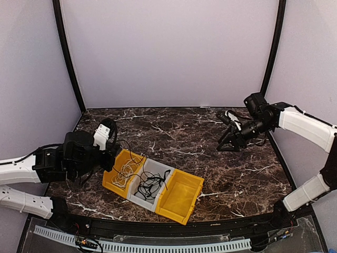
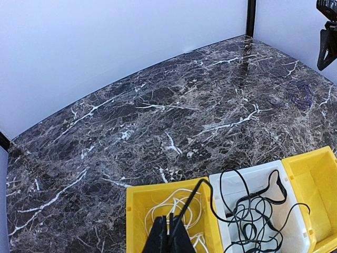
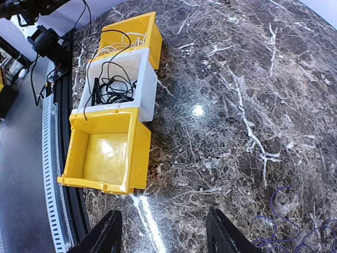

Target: Untangle the cables

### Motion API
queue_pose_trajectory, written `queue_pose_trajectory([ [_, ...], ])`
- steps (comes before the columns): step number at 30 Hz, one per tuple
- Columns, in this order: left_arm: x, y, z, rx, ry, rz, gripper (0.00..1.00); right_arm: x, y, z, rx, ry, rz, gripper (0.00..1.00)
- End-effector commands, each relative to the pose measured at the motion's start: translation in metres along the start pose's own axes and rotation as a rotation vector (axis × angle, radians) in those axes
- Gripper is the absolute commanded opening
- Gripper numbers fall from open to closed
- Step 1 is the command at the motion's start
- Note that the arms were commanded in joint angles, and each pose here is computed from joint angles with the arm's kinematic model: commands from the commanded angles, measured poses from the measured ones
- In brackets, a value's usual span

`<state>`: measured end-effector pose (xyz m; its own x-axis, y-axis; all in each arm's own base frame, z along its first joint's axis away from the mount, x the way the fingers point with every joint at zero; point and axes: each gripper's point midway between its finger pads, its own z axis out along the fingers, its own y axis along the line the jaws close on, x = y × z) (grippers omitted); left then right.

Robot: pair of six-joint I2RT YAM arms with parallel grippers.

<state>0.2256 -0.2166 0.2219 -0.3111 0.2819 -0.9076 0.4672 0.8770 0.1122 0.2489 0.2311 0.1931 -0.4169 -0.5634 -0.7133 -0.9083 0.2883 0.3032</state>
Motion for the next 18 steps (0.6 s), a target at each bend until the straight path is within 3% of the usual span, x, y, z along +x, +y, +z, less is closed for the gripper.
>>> queue_pose_trajectory([
  [1, -0.019, 0.003, -0.005, -0.008, -0.04, 0.052, 0.0, 0.006, -0.01, -0.012, 0.064, -0.05, -0.01, 0.56],
  [8, -0.028, -0.02, 0.014, 0.042, -0.015, 0.079, 0.0, 0.022, -0.02, -0.011, 0.103, -0.07, 0.007, 0.56],
  [18, -0.033, -0.094, 0.034, 0.322, -0.048, 0.019, 0.0, 0.046, -0.041, -0.023, 0.215, -0.157, 0.038, 0.58],
])
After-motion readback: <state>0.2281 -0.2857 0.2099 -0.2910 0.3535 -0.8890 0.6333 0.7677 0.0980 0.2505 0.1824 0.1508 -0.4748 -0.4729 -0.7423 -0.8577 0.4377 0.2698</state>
